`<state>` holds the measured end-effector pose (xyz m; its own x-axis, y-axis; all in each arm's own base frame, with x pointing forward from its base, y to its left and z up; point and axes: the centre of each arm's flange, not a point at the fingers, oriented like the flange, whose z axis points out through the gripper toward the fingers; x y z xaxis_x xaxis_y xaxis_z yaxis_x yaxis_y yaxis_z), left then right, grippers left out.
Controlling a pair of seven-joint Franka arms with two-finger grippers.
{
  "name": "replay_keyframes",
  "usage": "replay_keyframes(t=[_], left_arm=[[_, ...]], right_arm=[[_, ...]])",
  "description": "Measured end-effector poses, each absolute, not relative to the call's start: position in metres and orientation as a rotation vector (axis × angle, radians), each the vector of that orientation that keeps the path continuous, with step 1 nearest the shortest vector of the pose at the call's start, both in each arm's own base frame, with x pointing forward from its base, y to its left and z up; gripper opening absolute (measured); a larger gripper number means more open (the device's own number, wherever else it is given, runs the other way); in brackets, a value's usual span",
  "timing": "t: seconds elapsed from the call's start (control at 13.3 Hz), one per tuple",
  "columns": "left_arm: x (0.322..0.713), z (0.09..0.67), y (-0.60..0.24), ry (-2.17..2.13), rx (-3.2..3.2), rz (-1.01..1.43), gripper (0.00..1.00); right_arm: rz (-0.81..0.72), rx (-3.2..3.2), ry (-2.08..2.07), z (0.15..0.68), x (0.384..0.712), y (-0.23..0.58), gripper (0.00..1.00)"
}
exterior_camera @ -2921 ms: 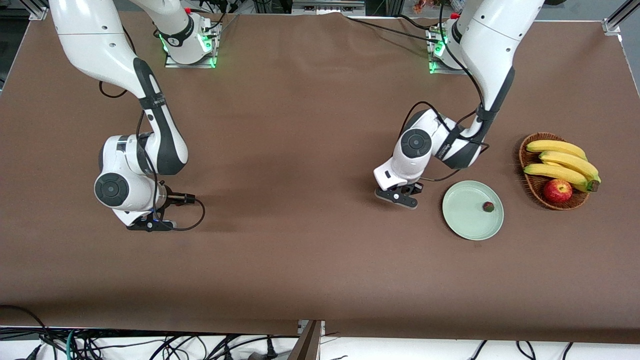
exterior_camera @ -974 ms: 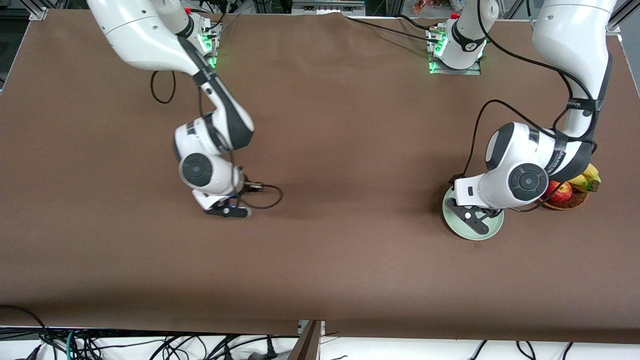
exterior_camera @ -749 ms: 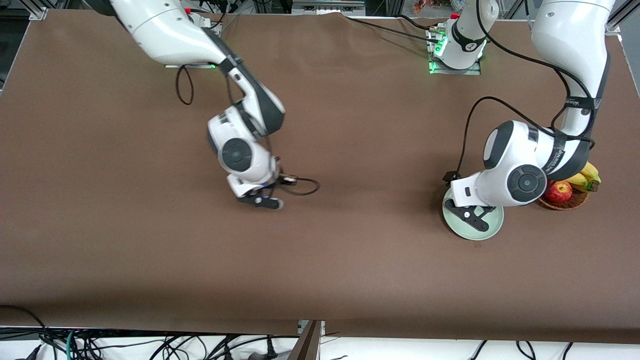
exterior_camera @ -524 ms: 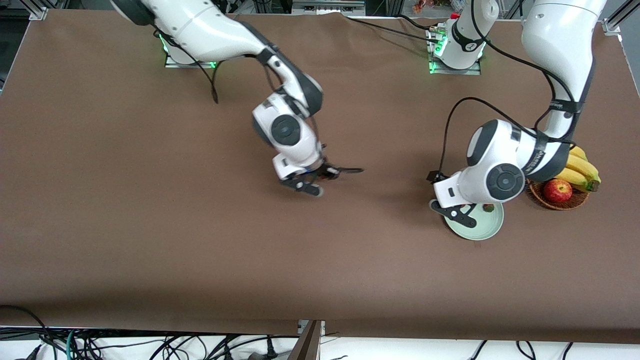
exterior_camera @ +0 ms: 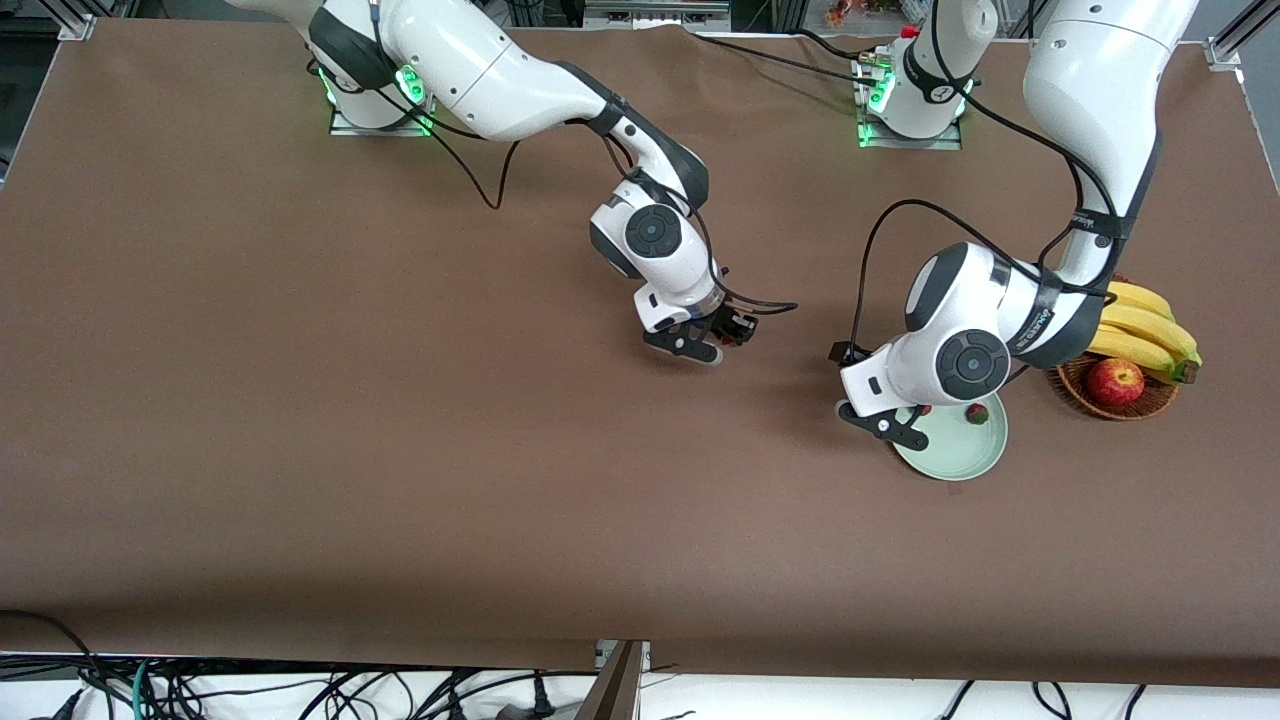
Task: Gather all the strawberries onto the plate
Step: 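Carry the last strawberry mid-table with the right gripper and release, then grasp the last strawberry with the left gripper while the right withdraws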
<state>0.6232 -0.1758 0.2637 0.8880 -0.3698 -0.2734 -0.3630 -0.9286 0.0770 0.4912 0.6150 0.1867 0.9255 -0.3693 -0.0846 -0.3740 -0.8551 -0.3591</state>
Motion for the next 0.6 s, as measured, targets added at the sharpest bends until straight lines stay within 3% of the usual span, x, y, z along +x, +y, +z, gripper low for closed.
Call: replay_keyframes(t=[0.22,0.37,0.6], left_arm=[[0.624,0.264,-0.179,-0.587,3.031,-0.426,1.0],[0.622,0.265,-0.185,-0.587,3.032,-0.424,1.0],[0.61,0.259,-0.211,-0.531,3.038,-0.419,1.0]], right_arm=[[-0.03,-2.735,0.54,0.21,0.514,0.605,0.8],[-0.051,-2.758,0.559,0.246,0.547,0.58,0.99],[-0.052,-2.872,0.44,0.328,0.603,0.5,1.0]])
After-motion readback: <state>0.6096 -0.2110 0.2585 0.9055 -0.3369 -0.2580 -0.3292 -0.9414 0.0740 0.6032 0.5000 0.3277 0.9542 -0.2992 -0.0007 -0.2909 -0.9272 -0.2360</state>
